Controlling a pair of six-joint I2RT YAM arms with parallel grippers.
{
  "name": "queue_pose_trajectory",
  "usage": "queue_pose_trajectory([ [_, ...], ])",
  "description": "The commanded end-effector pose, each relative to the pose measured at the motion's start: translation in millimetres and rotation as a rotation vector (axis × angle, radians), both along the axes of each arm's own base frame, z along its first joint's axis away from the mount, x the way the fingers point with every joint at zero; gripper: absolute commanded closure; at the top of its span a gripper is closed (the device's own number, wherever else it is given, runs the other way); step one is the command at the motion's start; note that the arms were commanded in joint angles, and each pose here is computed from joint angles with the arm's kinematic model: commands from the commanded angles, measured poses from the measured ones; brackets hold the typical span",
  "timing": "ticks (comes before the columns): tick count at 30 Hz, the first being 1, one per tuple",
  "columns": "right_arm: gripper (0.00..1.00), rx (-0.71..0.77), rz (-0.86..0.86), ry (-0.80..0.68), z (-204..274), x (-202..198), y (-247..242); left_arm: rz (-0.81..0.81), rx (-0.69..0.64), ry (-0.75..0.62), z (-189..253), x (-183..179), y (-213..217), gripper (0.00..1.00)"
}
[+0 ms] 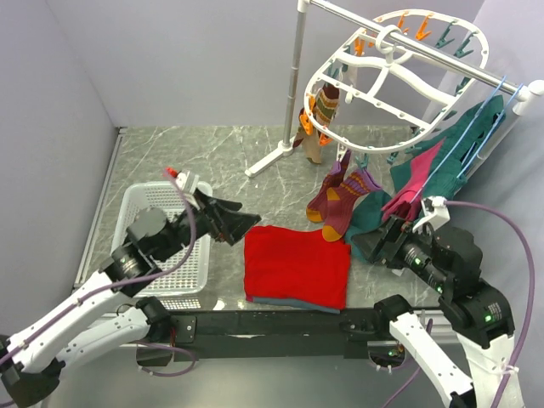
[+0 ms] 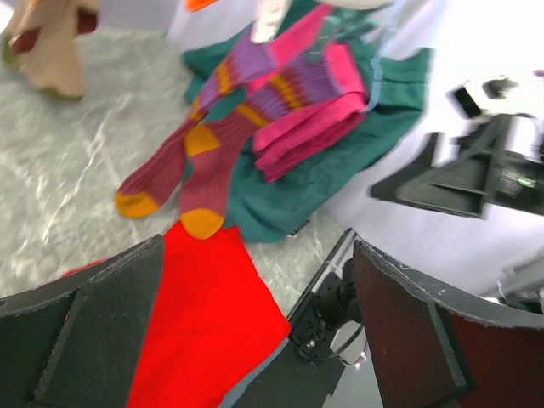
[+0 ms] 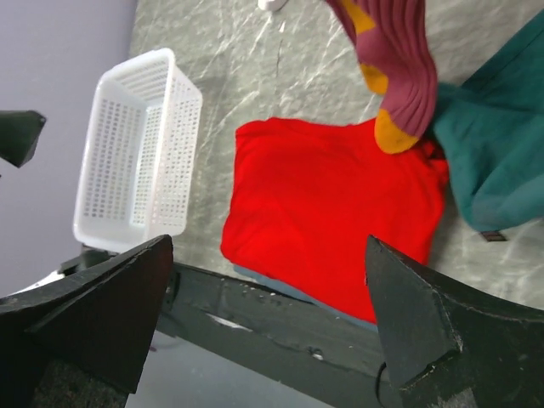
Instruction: Remove the socks clipped to the hanger
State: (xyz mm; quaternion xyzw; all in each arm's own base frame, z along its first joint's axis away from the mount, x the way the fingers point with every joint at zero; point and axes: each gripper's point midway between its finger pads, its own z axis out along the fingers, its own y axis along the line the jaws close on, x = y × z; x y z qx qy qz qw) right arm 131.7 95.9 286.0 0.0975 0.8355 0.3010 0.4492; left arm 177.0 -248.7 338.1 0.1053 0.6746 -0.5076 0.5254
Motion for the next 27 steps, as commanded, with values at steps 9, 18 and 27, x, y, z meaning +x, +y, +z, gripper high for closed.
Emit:
queue_pose_trajectory([
  [9,0.0,-0.164,-0.02,-0.069,38,17,-17,-0.034,-0.039,0.145,-18,2,-16,0.04],
  [18,0.0,-0.207,-0.048,-0.138,76,40,-19,-0.112,-0.042,0.18,-16,5,-39,0.04],
  [27,0.0,-0.307,-0.057,-0.234,111,87,-17,-0.283,-0.091,0.138,-26,-9,-63,0.02],
])
